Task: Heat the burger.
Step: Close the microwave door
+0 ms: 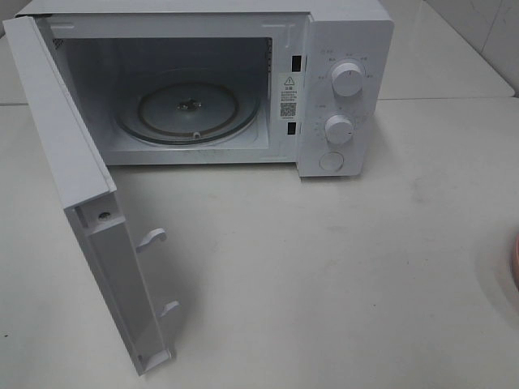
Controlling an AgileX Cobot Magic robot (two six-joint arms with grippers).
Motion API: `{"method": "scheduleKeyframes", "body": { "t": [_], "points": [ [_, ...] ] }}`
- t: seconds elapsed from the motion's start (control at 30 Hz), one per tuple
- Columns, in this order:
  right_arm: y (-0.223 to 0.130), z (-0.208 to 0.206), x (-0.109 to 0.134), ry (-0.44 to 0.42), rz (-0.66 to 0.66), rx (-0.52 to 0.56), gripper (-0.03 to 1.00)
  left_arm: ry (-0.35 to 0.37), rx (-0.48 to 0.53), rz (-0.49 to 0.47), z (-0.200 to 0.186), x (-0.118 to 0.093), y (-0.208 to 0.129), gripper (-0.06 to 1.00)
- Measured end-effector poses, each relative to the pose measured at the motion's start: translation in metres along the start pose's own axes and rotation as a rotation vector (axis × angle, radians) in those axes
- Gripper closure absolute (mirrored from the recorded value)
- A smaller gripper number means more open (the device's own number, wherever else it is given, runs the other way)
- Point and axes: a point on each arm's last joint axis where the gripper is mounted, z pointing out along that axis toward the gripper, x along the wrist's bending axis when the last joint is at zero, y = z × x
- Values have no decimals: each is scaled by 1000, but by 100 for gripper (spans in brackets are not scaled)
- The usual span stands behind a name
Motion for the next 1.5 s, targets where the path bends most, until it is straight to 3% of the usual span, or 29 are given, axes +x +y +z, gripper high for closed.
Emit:
{"method": "scheduleKeyframes", "body": {
  "t": [0.83, 1.0, 1.27, 1.3, 1.33, 1.37, 1.43, 1.5],
  "points": [
    [0, 0, 0, 0, 0, 0, 20, 0, -2, 0, 0, 0, 0, -5],
    [0, 0, 0, 0, 0, 0, 20, -5, -66, 0, -2, -1, 9, -2],
    [0, 0, 0, 0, 0, 0, 20, -2, -57, -1, 25, -2, 34, 20],
    [0, 0, 0, 0, 0, 0, 20, -2, -51, -1, 30, -2, 36, 30],
    [0, 0, 0, 0, 0, 0, 20, -2, -51, -1, 30, -2, 36, 30],
    [0, 0, 0, 0, 0, 0, 20, -1, -42, -1, 39, -2, 40, 41],
    [0, 0, 0, 0, 0, 0, 20, 0, -34, -2, 44, -2, 41, 46],
    [0, 0, 0, 0, 0, 0, 20, 4, 11, -2, 68, -3, 47, 72]
  ]
}}
